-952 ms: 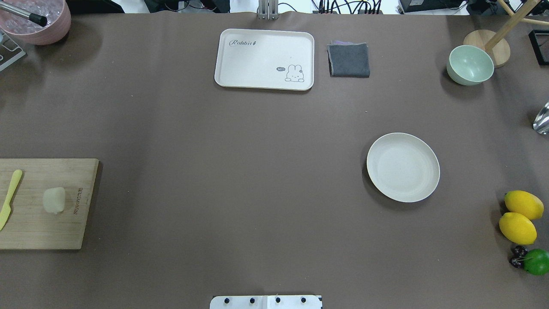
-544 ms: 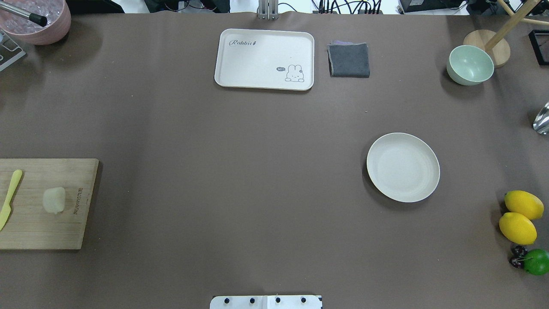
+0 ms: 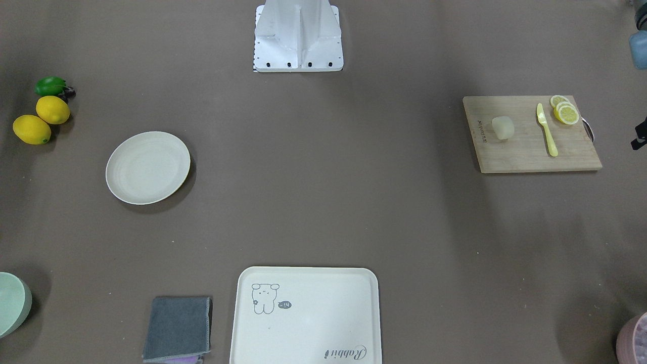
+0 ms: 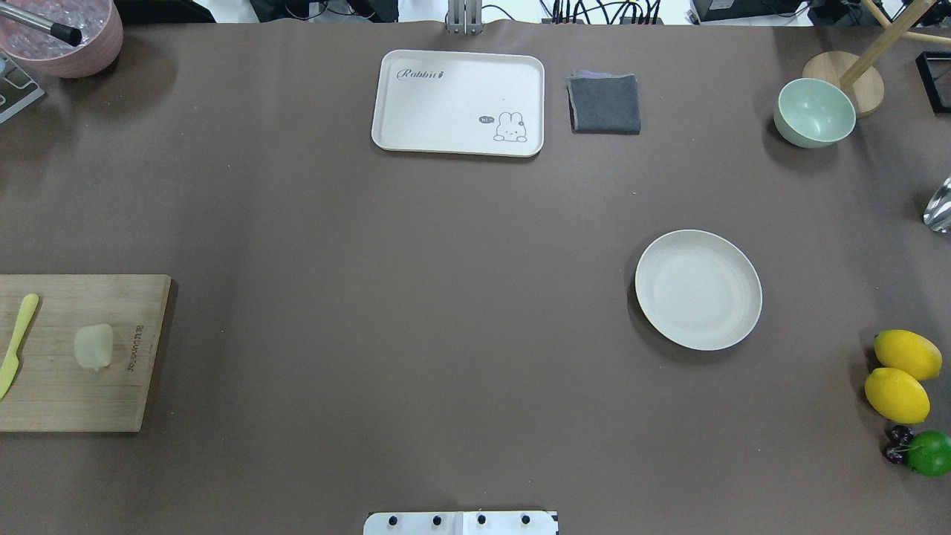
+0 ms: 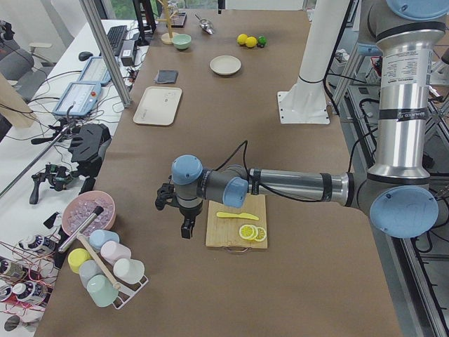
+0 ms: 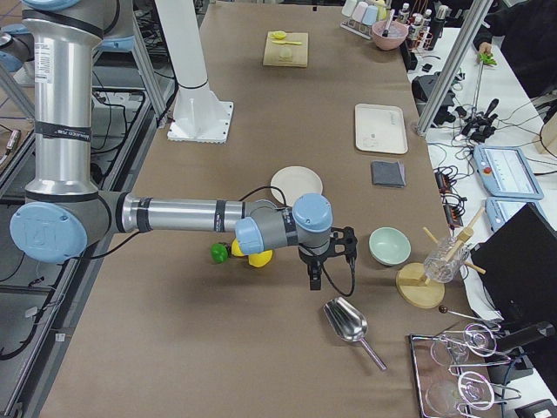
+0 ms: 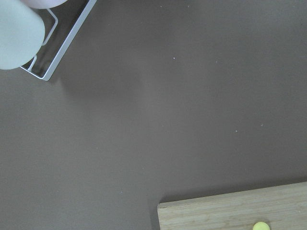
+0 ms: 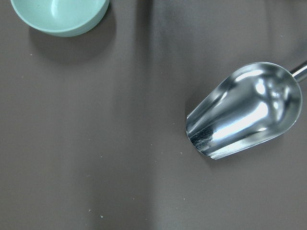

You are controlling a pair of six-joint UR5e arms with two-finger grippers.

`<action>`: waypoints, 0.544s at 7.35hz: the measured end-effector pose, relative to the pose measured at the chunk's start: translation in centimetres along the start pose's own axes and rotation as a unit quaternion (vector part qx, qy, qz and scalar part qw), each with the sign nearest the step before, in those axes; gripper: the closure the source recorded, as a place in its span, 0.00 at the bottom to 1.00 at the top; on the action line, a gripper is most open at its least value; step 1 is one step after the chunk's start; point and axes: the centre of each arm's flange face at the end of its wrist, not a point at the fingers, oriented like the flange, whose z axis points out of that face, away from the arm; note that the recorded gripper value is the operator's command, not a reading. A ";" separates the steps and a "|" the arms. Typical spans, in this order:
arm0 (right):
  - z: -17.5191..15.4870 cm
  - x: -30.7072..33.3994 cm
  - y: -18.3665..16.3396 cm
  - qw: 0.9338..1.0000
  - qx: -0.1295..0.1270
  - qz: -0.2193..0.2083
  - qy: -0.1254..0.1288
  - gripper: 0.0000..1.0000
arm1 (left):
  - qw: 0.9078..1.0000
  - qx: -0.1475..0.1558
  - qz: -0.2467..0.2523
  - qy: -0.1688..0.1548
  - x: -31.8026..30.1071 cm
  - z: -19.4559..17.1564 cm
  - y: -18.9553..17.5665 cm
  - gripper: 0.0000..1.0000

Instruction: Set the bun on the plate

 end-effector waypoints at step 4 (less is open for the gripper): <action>0.4 -1.3 0.9 0.999 -0.002 0.001 -0.047 0.00 | 1.000 0.002 0.002 0.003 0.3 -0.2 -0.3 0.02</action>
